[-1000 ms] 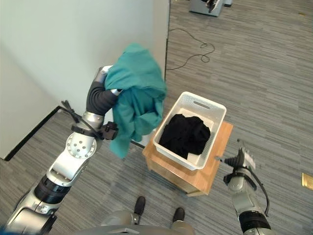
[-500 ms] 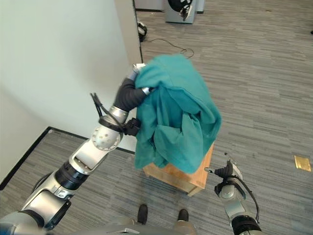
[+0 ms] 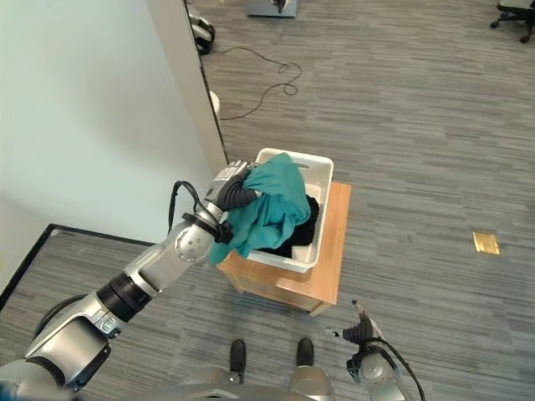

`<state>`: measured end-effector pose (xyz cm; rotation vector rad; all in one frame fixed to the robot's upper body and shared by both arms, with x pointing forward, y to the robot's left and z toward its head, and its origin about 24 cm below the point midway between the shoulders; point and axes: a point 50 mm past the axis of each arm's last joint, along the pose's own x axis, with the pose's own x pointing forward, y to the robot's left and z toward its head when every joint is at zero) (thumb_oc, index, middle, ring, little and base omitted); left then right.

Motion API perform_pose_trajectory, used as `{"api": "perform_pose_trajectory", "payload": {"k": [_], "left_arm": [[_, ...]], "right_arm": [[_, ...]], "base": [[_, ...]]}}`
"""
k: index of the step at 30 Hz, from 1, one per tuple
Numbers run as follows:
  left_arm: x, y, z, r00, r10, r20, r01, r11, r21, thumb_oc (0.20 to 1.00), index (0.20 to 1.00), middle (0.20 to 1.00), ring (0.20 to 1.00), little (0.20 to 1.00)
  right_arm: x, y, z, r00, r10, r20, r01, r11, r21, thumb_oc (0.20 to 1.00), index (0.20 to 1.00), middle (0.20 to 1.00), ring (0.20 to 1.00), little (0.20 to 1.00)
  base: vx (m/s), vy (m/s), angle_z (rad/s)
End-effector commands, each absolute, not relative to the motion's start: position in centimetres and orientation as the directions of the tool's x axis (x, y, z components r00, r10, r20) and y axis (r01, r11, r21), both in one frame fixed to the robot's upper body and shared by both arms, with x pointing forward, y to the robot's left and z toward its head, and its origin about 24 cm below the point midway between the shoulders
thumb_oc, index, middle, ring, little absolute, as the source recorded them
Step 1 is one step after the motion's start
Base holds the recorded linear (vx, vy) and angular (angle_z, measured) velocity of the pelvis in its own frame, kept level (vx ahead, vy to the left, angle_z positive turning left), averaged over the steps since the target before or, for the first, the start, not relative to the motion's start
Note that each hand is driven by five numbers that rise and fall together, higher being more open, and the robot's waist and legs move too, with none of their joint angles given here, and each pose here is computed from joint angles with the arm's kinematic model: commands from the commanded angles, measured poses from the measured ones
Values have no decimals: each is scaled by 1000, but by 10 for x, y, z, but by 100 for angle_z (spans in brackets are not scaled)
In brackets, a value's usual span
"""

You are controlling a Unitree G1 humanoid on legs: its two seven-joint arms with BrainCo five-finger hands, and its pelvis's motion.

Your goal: Pick up bed clothes into laundry basket.

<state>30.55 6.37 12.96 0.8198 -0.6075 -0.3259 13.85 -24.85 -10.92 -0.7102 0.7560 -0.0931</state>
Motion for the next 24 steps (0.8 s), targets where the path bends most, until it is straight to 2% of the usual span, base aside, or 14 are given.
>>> {"api": "perform_pose_trajectory", "payload": {"k": [1,3,5,7,8,9,19,20,21,22,24], "left_arm": [[320,44,187,665,-512,545,-98,663,743,200,200,200,200,200],[321,41,189,661,-517,544,-103,655,749,200,200,200,200,200],[333,31,195,660,-540,522,-164,575,802,200,200,200,200,200],[337,29,197,660,-542,520,-186,552,813,200,200,200,200,200],[338,29,193,656,-551,515,-202,529,824,200,200,200,200,200],[342,26,197,652,-560,511,-263,465,845,200,200,200,200,200],[356,35,212,684,-496,535,-349,421,837,200,200,200,200,200],[359,37,213,691,-490,532,-357,408,840,269,269,269,269,269],[362,42,209,708,-485,513,-364,371,854,269,269,269,269,269],[365,45,211,712,-489,503,-384,329,863,1000,1000,1000,1000,1000],[368,46,210,721,-484,496,-389,310,867,1000,1000,1000,1000,1000]], "right_arm": [[144,-264,-103,742,-380,-552,-102,750,-653,1000,1000,1000,1000,1000],[145,-266,-104,737,-389,-552,-97,748,-656,1000,1000,1000,1000,1000],[153,-269,-98,751,-401,-524,-62,748,-661,1000,1000,1000,1000,1000],[154,-270,-97,755,-403,-518,-53,749,-660,1000,1000,1000,1000,1000],[171,-278,-90,760,-440,-478,3,738,-674,1000,1000,1000,1000,1000],[170,-279,-90,769,-431,-472,-5,734,-679,1000,1000,1000,1000,1000],[178,-261,-93,779,-400,-482,-8,764,-645,1000,1000,1000,1000,1000],[181,-259,-92,785,-394,-479,-6,767,-641,1000,1000,1000,1000,1000],[185,-257,-91,791,-387,-474,-3,772,-636,1000,1000,1000,1000,1000],[190,-253,-89,802,-372,-467,-2,780,-626,1000,1000,1000,1000,1000],[192,-250,-88,809,-361,-463,-3,787,-617,1000,1000,1000,1000,1000]], "base": [[5,28,-13],[-8,32,-8],[-8,15,2],[3,7,3],[-25,39,-8],[-29,32,-14],[-3,54,-21],[-8,66,-19],[1,78,-25],[18,76,-23],[24,35,-32]]}}
